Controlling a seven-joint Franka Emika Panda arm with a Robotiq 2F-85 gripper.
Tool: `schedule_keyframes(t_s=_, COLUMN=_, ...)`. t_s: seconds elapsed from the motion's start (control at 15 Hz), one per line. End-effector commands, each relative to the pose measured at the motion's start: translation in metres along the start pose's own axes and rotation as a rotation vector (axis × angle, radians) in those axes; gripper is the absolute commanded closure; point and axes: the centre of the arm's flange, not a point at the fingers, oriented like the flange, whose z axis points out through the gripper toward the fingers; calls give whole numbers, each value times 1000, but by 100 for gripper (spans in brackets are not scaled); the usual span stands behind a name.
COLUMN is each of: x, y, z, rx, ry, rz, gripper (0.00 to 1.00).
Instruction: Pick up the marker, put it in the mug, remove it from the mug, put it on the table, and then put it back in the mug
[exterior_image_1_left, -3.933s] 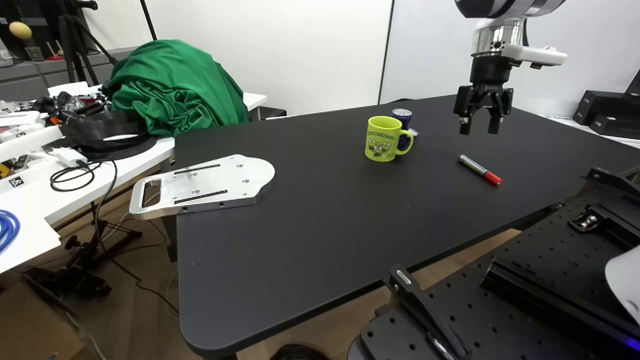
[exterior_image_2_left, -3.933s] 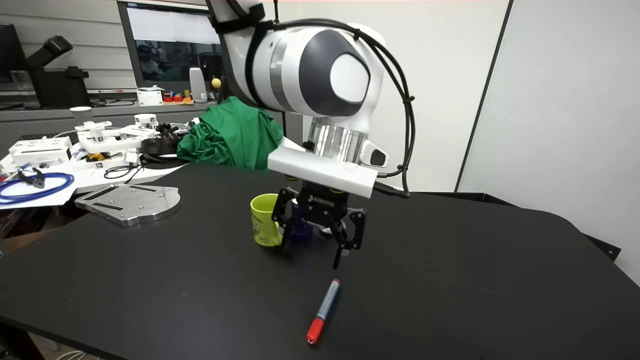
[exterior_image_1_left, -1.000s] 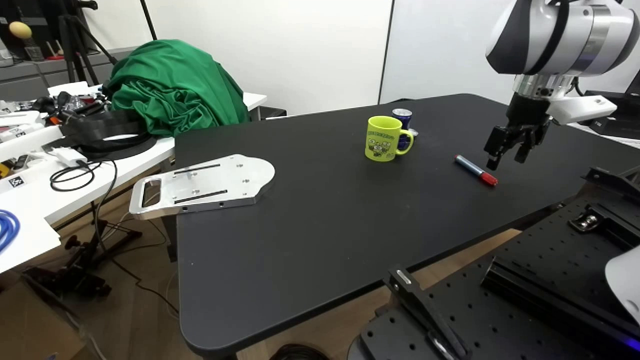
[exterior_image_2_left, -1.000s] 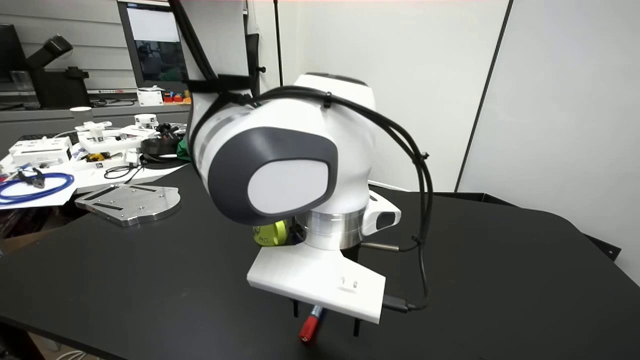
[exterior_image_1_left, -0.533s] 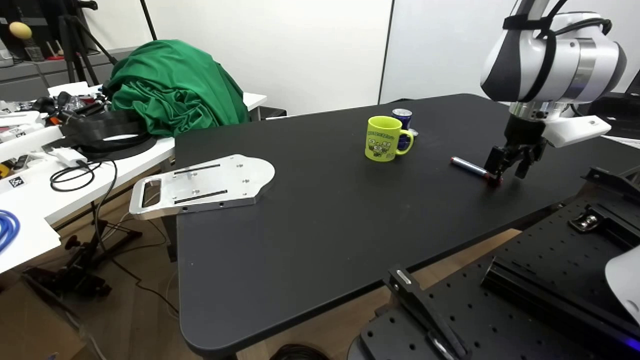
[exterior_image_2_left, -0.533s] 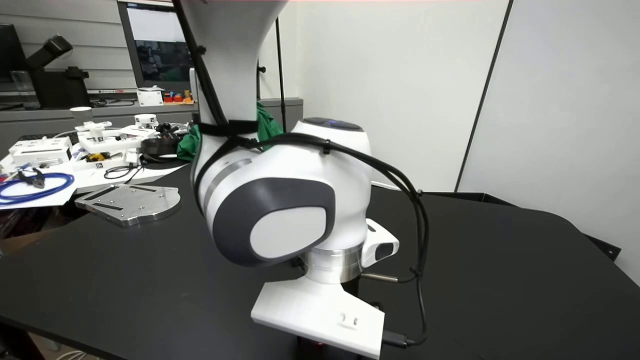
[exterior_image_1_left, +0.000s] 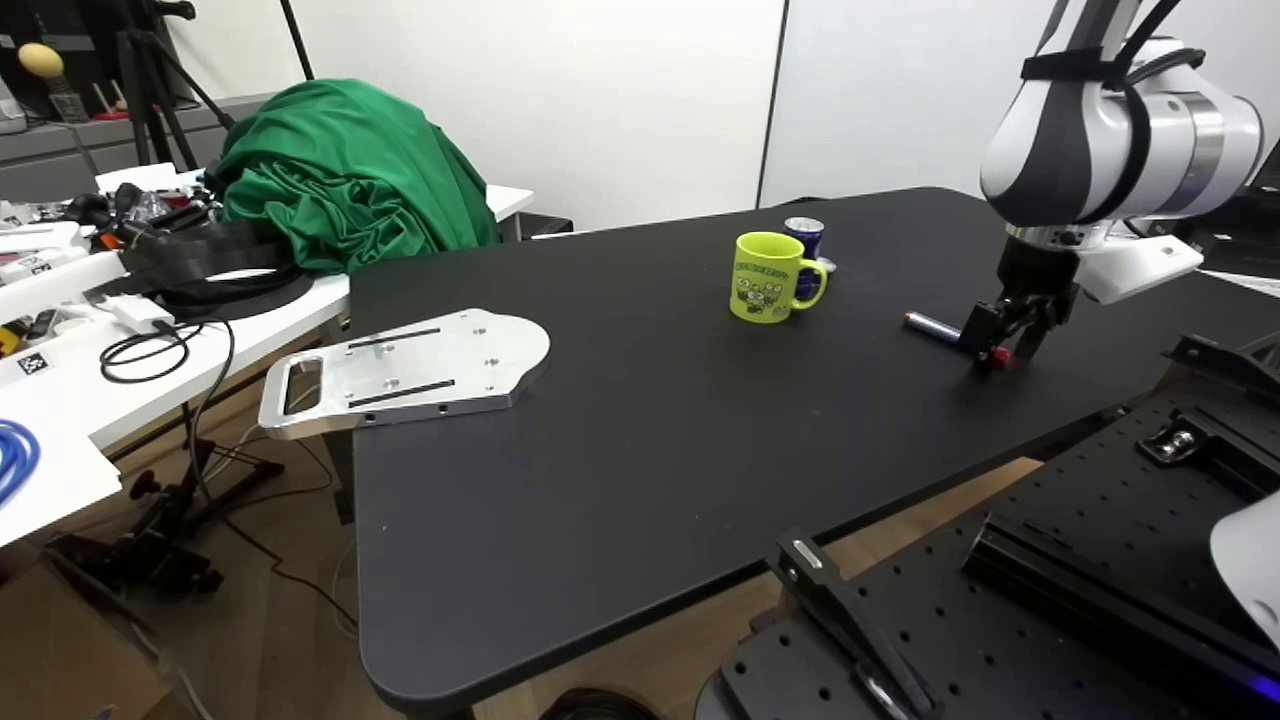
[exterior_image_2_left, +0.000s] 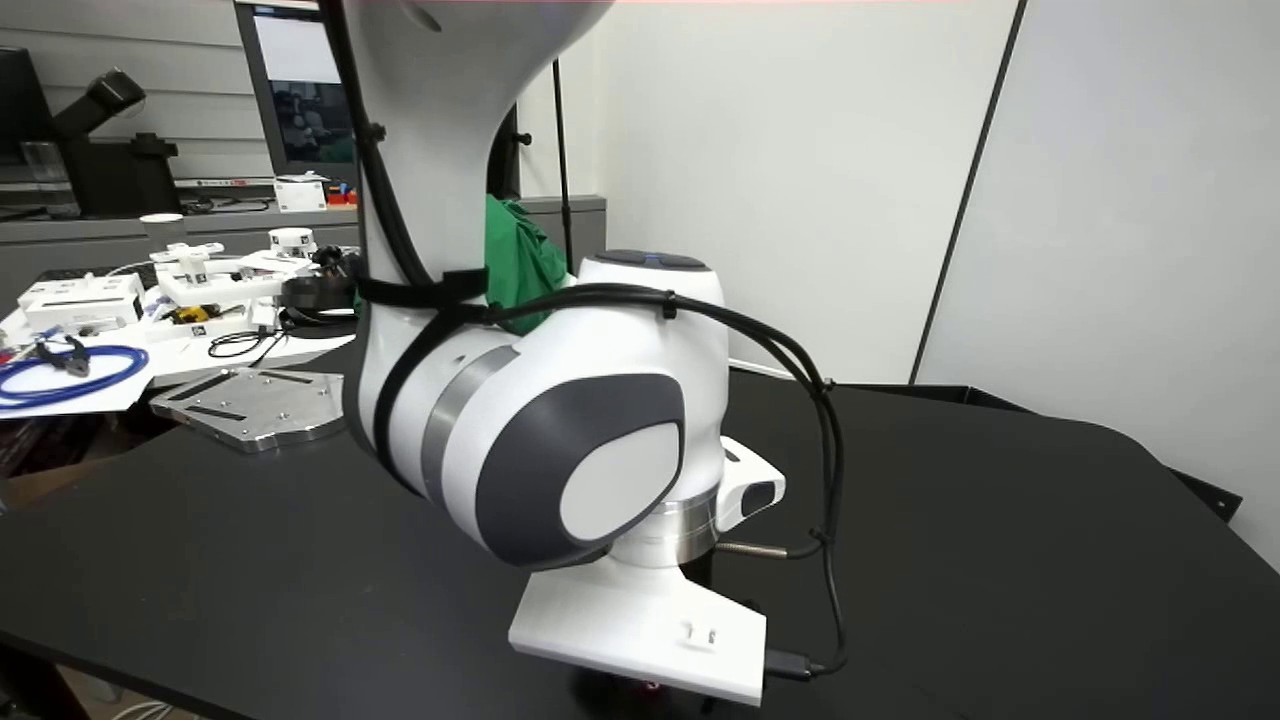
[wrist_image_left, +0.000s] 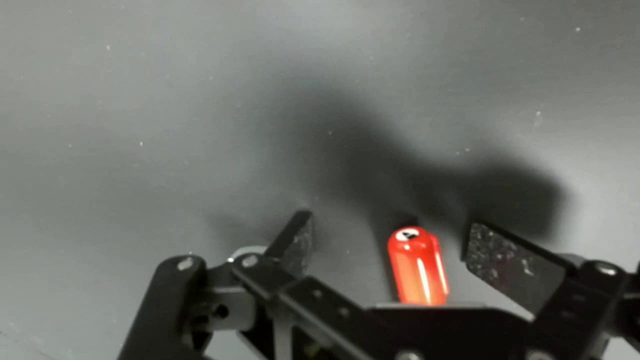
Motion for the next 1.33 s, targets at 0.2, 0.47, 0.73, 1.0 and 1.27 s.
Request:
schedule_keyframes(t_s=0.2, x=8, y=-4, z=13, rx=-14, ry=5, rz=21, gripper=68)
schedule_keyframes(t_s=0.47, x=9, y=-5, z=14, rx=-20, ry=1, rz=24, gripper=95)
schedule_keyframes(t_s=0.73, x=10, y=-7, z=15, rx=-24, ry=-5, rz=26, gripper=100)
schedule_keyframes(t_s=1.0, x=12, y=-8, z=16, rx=-23, ry=-10, rz=30, gripper=68)
schedule_keyframes(t_s=1.27, x=20, y=-12, z=8, rx=-16, ry=-3, rz=31, gripper=42)
